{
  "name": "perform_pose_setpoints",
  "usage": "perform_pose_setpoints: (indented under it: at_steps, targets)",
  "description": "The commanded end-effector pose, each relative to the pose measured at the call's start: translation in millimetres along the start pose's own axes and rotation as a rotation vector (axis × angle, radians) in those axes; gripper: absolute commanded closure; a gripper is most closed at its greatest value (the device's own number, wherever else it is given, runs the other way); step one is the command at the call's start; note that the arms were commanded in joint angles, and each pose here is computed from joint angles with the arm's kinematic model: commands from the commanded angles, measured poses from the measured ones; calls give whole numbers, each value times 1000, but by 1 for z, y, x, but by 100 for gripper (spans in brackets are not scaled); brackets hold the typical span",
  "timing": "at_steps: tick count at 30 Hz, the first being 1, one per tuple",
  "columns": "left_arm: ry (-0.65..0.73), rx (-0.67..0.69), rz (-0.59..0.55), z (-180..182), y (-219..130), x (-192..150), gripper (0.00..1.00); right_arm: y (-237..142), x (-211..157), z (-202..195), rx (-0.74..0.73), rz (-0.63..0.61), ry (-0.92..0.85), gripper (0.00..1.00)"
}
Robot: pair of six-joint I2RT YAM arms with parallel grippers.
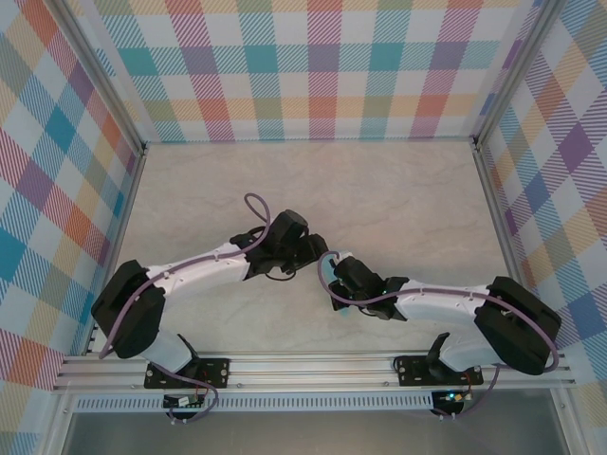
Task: Fold a paper plane with a square sheet of paper (pick it up from the middle)
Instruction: Fold the wing for the fifth time at the center of the table.
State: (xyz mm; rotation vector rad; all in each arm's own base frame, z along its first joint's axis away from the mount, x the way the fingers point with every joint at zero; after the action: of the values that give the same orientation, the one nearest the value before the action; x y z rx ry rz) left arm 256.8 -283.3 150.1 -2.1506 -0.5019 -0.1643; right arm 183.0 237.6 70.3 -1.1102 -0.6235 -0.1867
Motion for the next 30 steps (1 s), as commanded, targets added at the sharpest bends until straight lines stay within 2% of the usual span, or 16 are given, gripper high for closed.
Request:
perform_pose_setpoints:
  at_steps: [1, 6, 12, 16, 20, 25, 27, 30]
  targets:
    - [-4, 33, -21, 13, 1, 0, 32, 2, -2, 2, 31, 2, 33, 97]
    - [-11, 41, 19, 15, 16, -3, 30, -6, -5, -3, 17, -4, -41, 95]
    - [-41, 1, 128, 3, 49, -11, 29, -10, -5, -3, 32, -21, -144, 93]
    - [-74, 17, 161, 8, 61, -16, 30, -14, -2, -1, 50, -56, -182, 92]
    - [-99, -20, 174, 6, 66, -19, 36, -16, -2, 0, 59, -65, -215, 91]
    - [-84, -31, 195, -1, 71, -18, 51, -14, -4, -1, 43, -55, -237, 90]
    - [-75, -27, 206, -1, 75, -19, 64, -15, -3, 0, 36, -45, -234, 87]
    - [-70, -4, 202, 3, 76, -19, 87, -18, -5, -3, -2, 3, -197, 76]
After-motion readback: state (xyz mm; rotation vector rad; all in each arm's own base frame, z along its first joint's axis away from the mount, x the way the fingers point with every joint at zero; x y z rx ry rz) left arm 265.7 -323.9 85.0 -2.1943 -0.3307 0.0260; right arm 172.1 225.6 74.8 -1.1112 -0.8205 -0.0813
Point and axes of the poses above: each hand's point on the last joint's axis, 136 mm out from that joint toward the fingers, its own y axis out along the fingers, its own z axis along the line the jaws close on, x = y × z, the point moved 4 cm from there along -y, back along the fingers, and after that the axes turned 5 degrees about y, right-handed, at the moved point
